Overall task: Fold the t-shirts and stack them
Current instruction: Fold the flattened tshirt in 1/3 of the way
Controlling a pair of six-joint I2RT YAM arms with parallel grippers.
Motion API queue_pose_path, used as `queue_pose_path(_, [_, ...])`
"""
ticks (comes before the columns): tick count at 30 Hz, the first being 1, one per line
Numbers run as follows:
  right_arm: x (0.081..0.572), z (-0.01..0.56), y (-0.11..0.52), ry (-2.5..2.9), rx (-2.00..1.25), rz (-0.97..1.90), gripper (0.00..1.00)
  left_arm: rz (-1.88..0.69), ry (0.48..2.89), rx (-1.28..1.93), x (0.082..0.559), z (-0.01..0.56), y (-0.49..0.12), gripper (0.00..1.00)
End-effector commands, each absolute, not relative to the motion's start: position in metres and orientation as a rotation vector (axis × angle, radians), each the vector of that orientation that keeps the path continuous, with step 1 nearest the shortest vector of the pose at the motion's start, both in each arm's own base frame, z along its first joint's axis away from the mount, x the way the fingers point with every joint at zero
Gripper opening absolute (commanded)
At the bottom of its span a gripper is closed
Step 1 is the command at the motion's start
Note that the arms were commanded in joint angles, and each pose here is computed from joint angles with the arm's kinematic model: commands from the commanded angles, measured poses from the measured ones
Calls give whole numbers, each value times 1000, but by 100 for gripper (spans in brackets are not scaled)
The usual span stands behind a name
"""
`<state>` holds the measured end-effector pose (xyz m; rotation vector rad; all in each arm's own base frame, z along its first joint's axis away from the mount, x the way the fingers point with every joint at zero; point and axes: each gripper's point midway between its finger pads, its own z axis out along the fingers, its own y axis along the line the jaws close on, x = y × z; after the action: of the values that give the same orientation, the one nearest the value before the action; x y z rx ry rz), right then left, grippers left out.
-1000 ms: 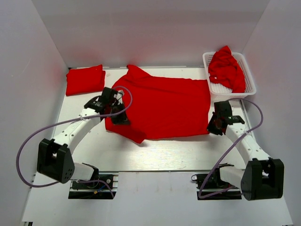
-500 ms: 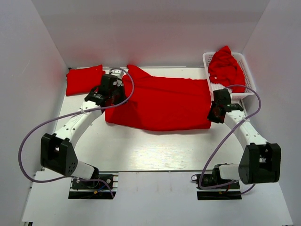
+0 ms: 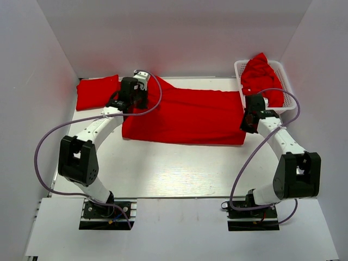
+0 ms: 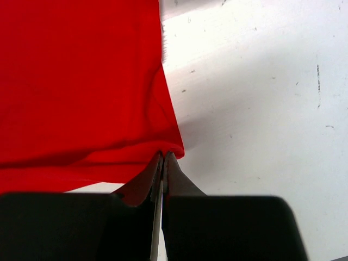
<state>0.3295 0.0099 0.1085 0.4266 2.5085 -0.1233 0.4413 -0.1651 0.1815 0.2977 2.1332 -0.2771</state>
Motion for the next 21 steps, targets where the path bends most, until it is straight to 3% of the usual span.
queue_pose_path(1, [347,125,3,2456,417,-169,0,-252,1982,366,469,223,-165,0])
queue_pose_path(8, [353,127,-1,2456,417,-197,0,-235,1939,394,485,233,-162,0])
queue_pose_path(21, [390,103,-2,2477,446,-229,0,-269,1929,493,525,183,-168,0])
